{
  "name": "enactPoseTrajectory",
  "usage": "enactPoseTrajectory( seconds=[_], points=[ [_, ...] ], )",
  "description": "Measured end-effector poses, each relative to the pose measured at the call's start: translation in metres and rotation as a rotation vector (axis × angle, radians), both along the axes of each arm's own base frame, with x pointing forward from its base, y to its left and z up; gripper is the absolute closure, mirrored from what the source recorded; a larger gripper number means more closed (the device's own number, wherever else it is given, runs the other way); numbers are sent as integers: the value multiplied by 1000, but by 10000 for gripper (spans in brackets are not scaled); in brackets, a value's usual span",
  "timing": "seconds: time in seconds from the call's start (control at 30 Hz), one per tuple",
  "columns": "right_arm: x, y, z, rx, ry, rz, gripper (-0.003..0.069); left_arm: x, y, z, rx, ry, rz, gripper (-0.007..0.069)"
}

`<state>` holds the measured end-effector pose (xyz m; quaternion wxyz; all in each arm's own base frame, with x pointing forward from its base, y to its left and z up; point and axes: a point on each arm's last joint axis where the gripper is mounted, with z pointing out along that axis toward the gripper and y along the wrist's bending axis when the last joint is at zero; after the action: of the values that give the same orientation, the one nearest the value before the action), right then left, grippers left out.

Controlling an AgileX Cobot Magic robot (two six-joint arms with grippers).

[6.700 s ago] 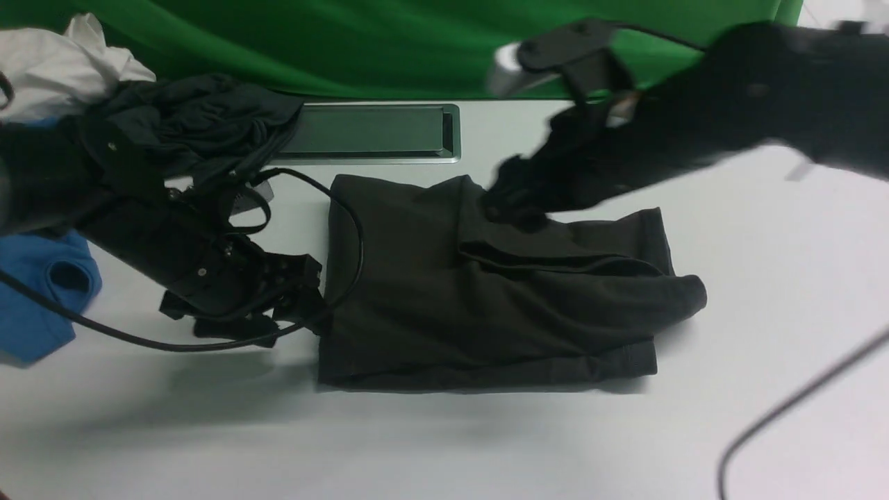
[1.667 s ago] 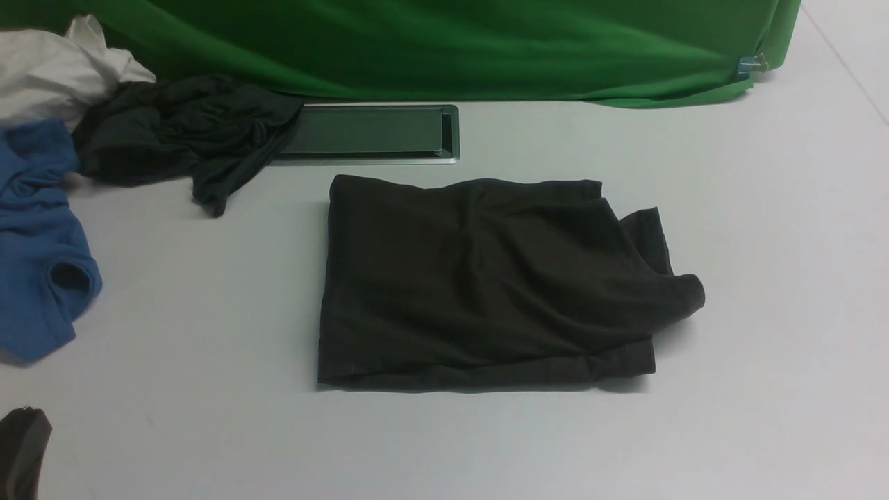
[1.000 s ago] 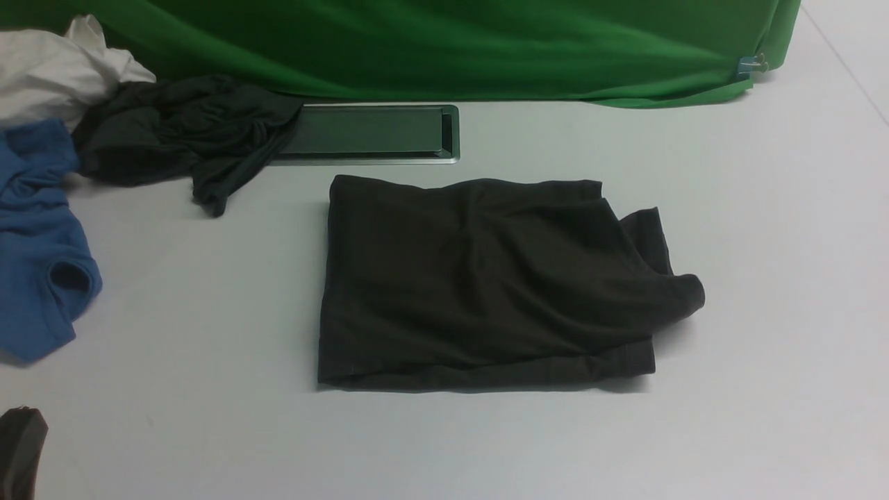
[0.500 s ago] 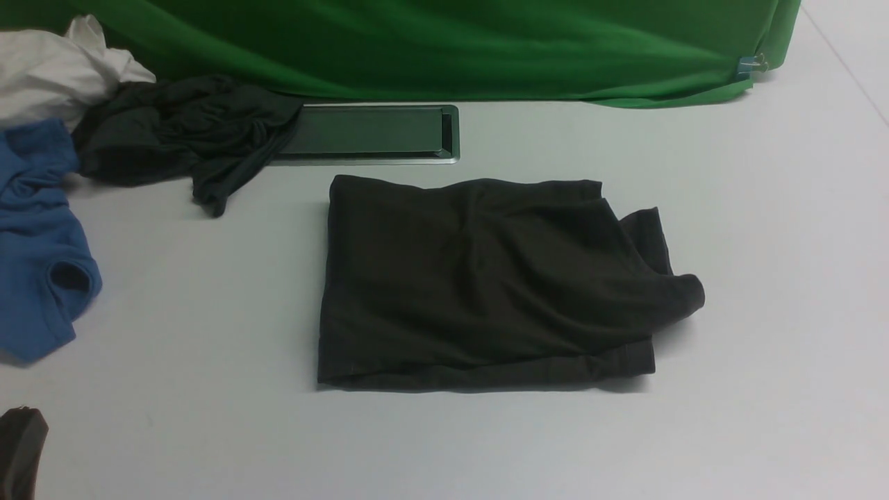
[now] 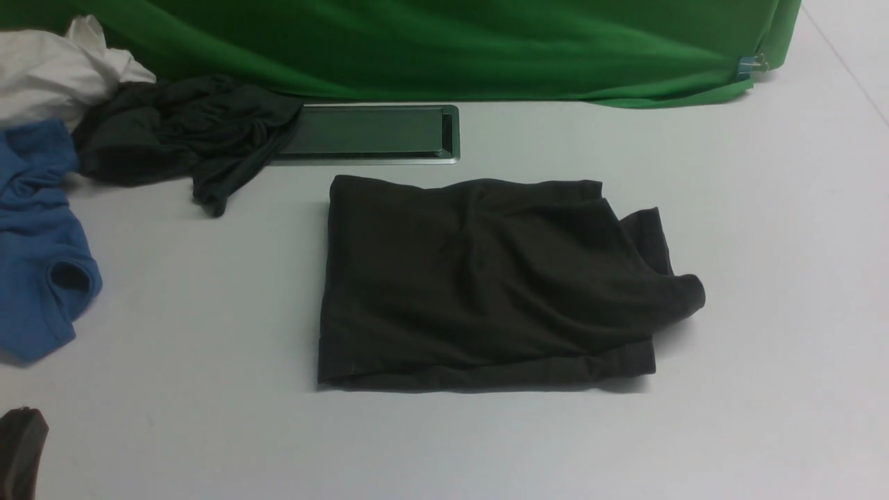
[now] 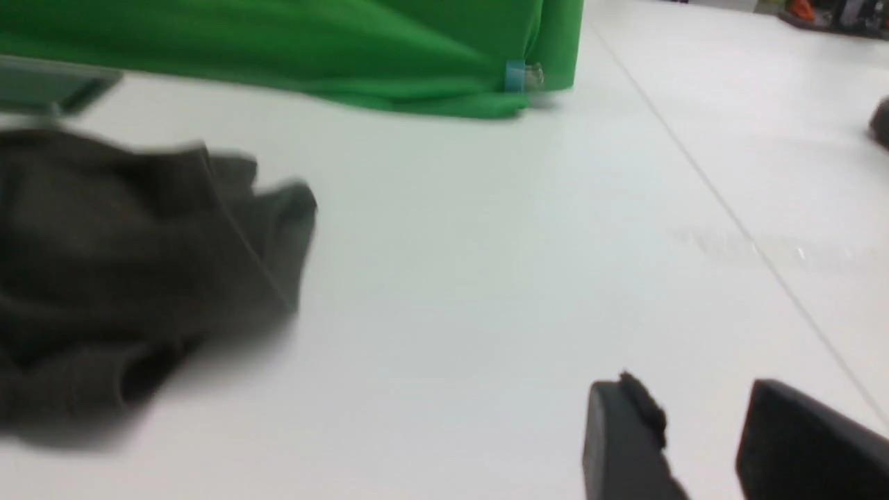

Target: Fold a long-sleeved shirt on a white desktop.

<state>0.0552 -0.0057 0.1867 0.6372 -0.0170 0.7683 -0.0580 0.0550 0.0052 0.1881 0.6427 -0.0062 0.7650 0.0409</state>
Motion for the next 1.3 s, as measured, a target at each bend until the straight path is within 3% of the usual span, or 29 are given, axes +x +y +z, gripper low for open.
enactPoseTrajectory(
  seconds=[0.27, 1.3],
  points=[
    [1, 1, 5, 73, -62, 1, 420, 0, 0, 0, 3, -2, 0, 593],
    [1, 1, 5, 74, -62, 0, 419, 0, 0, 0, 14, -2, 1, 593]
  ],
)
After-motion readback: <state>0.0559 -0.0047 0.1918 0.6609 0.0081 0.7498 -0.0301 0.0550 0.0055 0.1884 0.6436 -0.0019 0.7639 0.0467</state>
